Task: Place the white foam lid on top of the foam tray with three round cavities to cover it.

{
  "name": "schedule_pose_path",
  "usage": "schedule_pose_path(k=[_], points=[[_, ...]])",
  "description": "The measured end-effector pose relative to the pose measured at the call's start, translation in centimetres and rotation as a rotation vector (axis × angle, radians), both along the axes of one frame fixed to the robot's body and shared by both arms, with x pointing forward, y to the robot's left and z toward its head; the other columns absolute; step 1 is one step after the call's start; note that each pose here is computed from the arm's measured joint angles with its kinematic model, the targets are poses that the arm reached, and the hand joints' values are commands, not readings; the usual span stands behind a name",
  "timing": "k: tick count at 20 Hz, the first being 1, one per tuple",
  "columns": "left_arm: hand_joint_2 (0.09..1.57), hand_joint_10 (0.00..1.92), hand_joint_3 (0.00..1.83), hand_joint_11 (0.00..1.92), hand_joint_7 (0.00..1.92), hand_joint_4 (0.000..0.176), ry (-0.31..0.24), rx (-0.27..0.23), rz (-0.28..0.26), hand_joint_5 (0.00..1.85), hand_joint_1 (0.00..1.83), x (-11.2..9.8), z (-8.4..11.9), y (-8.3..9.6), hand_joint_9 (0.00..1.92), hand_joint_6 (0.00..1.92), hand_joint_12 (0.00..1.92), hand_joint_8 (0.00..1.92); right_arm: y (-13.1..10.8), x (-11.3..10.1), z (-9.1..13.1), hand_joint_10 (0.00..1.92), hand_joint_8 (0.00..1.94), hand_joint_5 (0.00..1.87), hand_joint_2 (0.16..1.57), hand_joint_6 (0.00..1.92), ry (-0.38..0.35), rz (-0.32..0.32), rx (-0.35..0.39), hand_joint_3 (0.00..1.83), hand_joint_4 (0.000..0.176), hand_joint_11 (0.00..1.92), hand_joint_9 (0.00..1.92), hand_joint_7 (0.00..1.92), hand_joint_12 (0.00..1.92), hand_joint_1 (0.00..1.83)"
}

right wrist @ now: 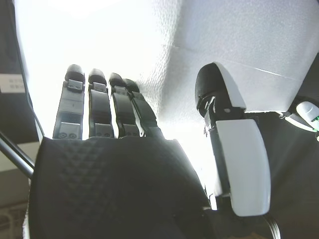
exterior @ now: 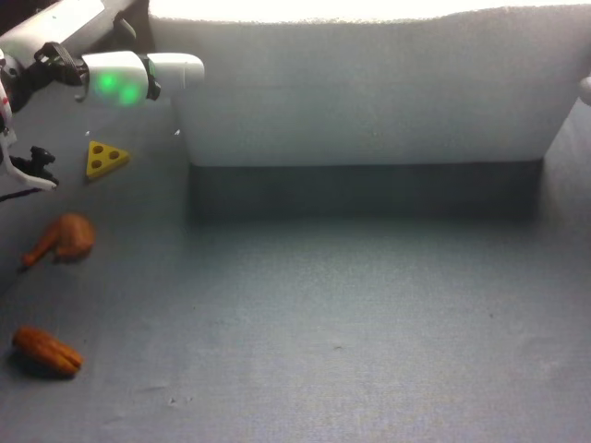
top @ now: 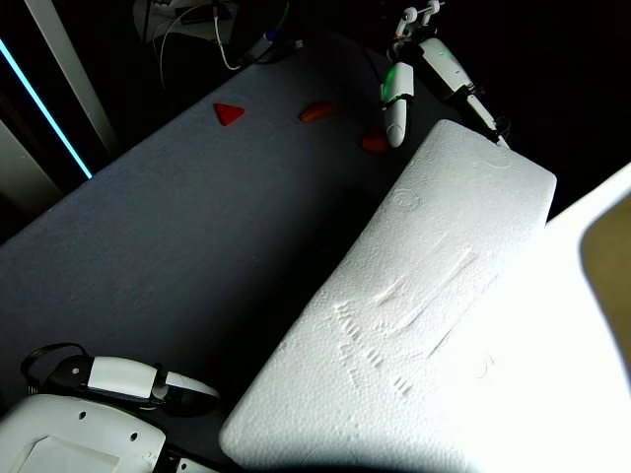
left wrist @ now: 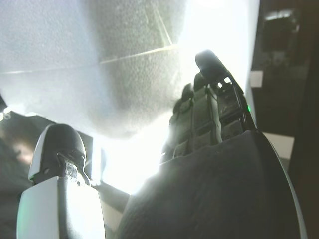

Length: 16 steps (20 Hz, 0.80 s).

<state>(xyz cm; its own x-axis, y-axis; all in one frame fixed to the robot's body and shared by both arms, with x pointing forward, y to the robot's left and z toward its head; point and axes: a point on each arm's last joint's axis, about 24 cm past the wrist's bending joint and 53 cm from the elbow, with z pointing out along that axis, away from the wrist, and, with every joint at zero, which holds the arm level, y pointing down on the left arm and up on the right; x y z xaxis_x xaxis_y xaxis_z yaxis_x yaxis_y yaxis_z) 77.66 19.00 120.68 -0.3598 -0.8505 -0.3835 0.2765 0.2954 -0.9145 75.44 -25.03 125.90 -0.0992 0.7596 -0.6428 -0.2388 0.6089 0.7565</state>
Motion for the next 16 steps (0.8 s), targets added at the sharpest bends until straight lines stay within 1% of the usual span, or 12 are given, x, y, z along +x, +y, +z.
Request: schedule_pose_path(k=[2, 4, 5, 6, 7, 8, 9, 10, 11, 12, 13, 16], points=[[1.06, 0.01, 0.00, 0.00, 0.07, 0.022, 0.002, 0.006, -0.001, 0.07, 0.44, 0.0, -0.2, 0.0, 0.08, 0.00, 1.07, 0.00, -0.2, 0.0, -0.4, 0.00, 0.00, 0.00, 1.31, 0.00, 0.006, -0.004, 0.000, 0.01, 0.000, 0.05, 0.00, 0.00, 0.03, 0.43], [1.06, 0.01, 0.00, 0.00, 0.07, 0.022, 0.009, 0.011, -0.003, 0.07, 0.44, -0.2, -0.6, 0.0, 0.08, 0.00, 1.07, 0.00, -0.1, -0.1, -0.6, 0.00, 0.00, 0.00, 1.31, 0.00, 0.011, -0.005, 0.000, 0.01, 0.000, 0.05, 0.00, 0.00, 0.03, 0.43], [1.08, 0.02, 0.00, 0.00, 0.09, 0.000, 0.012, 0.010, -0.003, 0.07, 0.45, -0.2, -0.7, 0.0, 0.11, 0.00, 1.12, 0.00, -0.1, -0.1, -0.6, 0.00, 0.00, 0.00, 1.30, 0.00, 0.013, -0.005, 0.005, 0.01, 0.000, 0.03, 0.00, 0.00, 0.03, 0.45], [1.06, 0.02, 0.00, 0.00, 0.09, 0.000, 0.015, 0.012, -0.004, 0.08, 0.44, -0.3, -0.9, 0.0, 0.10, 0.00, 1.13, 0.00, -0.2, -0.1, -0.6, 0.00, 0.00, 0.00, 1.30, 0.00, 0.014, -0.006, 0.005, 0.00, 0.000, 0.01, 0.00, 0.00, 0.00, 0.46], [1.07, 0.01, 0.00, 0.00, 0.07, 0.000, 0.013, 0.013, -0.005, 0.08, 0.45, -0.3, -0.9, 0.0, 0.06, 0.00, 0.91, 0.00, -0.2, -0.2, -0.6, 0.00, 0.00, 0.00, 1.30, 0.00, 0.013, -0.005, 0.002, 0.00, 0.000, 0.00, 0.00, 0.00, 0.00, 0.43], [1.07, 0.00, 0.00, 0.00, 0.06, 0.000, 0.014, 0.015, -0.005, 0.08, 0.44, -0.4, -1.0, 0.0, 0.06, 0.00, 0.89, 0.00, -0.4, -0.3, -0.7, 0.00, 0.00, 0.00, 1.30, 0.00, 0.016, -0.006, -0.004, 0.00, 0.000, 0.00, 0.00, 0.00, 0.00, 0.43], [1.07, 0.01, 0.00, 0.00, 0.07, 0.000, 0.014, 0.015, -0.007, 0.08, 0.44, -0.4, -1.0, 0.0, 0.08, 0.00, 1.00, 0.00, -0.3, -0.4, -0.8, 0.00, 0.00, 0.00, 1.29, 0.00, 0.021, -0.004, -0.004, 0.00, 0.000, 0.00, 0.00, 0.00, 0.00, 0.43], [1.07, 0.03, 0.00, 0.00, 0.10, 0.000, 0.015, 0.015, -0.007, 0.08, 0.47, -0.4, -1.0, 0.0, 0.12, 0.00, 1.19, 0.01, -0.3, -0.4, -0.8, 0.00, 0.00, 0.00, 1.30, 0.00, 0.022, -0.003, -0.005, 0.00, 0.000, 0.00, 0.00, 0.00, 0.00, 0.44], [1.07, 0.04, 0.00, 0.00, 0.12, 0.000, 0.015, 0.016, -0.007, 0.08, 0.47, -0.4, -1.0, 0.0, 0.15, 0.00, 1.29, 0.01, -0.3, -0.4, -0.9, 0.00, 0.00, 0.00, 1.30, 0.00, 0.023, -0.004, -0.006, 0.00, 0.000, 0.00, 0.00, 0.00, 0.00, 0.45], [1.07, 0.03, 0.00, 0.00, 0.10, 0.000, 0.016, 0.017, -0.007, 0.09, 0.47, -0.4, -1.1, 0.0, 0.12, 0.00, 1.24, 0.00, -0.4, -0.4, -0.8, 0.00, 0.00, 0.00, 1.30, 0.00, 0.024, -0.004, -0.007, 0.00, 0.000, 0.00, 0.00, 0.00, 0.00, 0.45], [1.07, 0.04, 0.00, 0.00, 0.11, 0.000, 0.017, 0.017, -0.008, 0.08, 0.46, -0.5, -1.2, 0.0, 0.13, 0.00, 1.26, 0.00, -0.4, -0.5, -0.9, 0.00, 0.00, 0.00, 1.30, 0.00, 0.025, -0.003, -0.007, 0.00, 0.000, 0.00, 0.00, 0.00, 0.00, 0.45], [1.07, 0.01, 0.00, 0.00, 0.08, 0.000, 0.029, 0.021, -0.013, 0.08, 0.45, -0.7, -1.7, -0.1, 0.09, 0.00, 1.03, 0.00, -0.8, -0.9, -1.2, 0.00, 0.00, 0.00, 1.30, 0.00, 0.034, -0.007, -0.041, 0.00, 0.000, 0.00, 0.00, 0.00, 0.00, 0.47]])
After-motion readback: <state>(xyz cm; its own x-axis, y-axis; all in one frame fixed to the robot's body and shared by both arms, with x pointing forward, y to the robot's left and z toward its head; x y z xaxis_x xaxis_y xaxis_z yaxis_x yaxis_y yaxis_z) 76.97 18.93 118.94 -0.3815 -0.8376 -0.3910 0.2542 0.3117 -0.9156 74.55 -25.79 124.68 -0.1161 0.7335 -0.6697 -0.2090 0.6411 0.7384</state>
